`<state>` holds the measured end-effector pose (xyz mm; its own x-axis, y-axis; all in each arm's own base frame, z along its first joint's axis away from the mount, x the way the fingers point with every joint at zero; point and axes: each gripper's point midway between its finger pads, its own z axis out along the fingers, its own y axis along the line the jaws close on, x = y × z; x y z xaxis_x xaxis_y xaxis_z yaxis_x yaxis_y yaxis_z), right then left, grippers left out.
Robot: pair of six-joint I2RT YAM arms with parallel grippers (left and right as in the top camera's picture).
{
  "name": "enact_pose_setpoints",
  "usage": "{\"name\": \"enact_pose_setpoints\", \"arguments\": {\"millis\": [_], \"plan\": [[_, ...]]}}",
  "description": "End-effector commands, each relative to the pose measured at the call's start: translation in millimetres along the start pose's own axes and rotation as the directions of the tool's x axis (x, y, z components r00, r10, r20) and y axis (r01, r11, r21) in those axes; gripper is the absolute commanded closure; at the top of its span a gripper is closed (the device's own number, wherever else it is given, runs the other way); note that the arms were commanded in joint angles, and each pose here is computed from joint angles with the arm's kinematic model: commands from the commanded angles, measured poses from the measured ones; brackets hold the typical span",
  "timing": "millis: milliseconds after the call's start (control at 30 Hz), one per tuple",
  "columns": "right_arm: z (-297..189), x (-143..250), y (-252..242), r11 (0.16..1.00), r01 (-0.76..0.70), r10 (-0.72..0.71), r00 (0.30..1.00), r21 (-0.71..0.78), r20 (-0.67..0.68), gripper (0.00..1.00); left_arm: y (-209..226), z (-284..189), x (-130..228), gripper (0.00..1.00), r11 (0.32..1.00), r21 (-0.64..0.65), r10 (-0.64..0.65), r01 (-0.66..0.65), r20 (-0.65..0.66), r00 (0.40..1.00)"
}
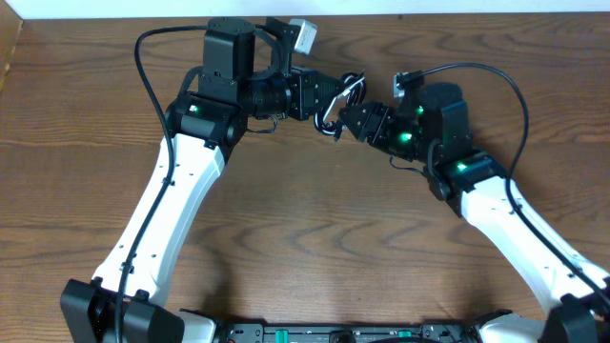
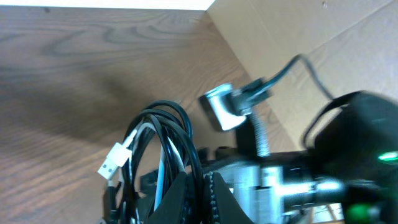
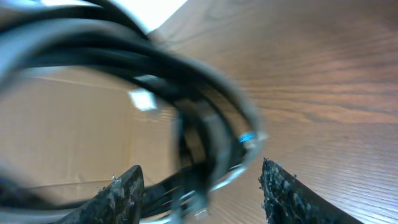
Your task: Untangle cables
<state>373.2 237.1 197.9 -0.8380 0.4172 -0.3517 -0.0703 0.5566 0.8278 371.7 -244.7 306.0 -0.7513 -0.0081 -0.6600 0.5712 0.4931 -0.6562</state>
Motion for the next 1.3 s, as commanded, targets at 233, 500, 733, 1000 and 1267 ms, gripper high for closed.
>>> {"name": "enact_pose_setpoints", "arguments": {"millis": [233, 500, 733, 1000, 1267], "plan": [[18, -2, -19, 0.999, 0.027, -0.027, 1.0, 0.047, -0.001, 0.49, -26, -1, 2, 0.93, 0.993, 0.09, -0.076, 0.078, -0.027, 0.997], [14, -1, -51, 0.979, 0.077, -0.079, 0.997, 0.187, 0.003, 0.52, -48, 11, 14, 0.93, 0.987, 0.137, -0.071, 0.081, -0.073, 0.995], [-3, 6, -93, 0.937, 0.114, -0.097, 0.993, 0.329, -0.068, 0.64, -44, 7, 9, 0.93, 0.987, 0.138, -0.075, 0.082, -0.06, 0.995], [-24, 7, -131, 0.879, 0.112, -0.072, 0.992, 0.464, -0.103, 0.88, -13, -15, -10, 0.93, 0.991, 0.081, -0.108, 0.107, 0.01, 0.994], [-18, 19, -113, 0.924, 0.14, -0.081, 0.981, 0.355, -0.175, 0.99, -1, -19, -4, 0.69, 0.998, 0.051, -0.037, 0.037, 0.001, 0.999]]}}
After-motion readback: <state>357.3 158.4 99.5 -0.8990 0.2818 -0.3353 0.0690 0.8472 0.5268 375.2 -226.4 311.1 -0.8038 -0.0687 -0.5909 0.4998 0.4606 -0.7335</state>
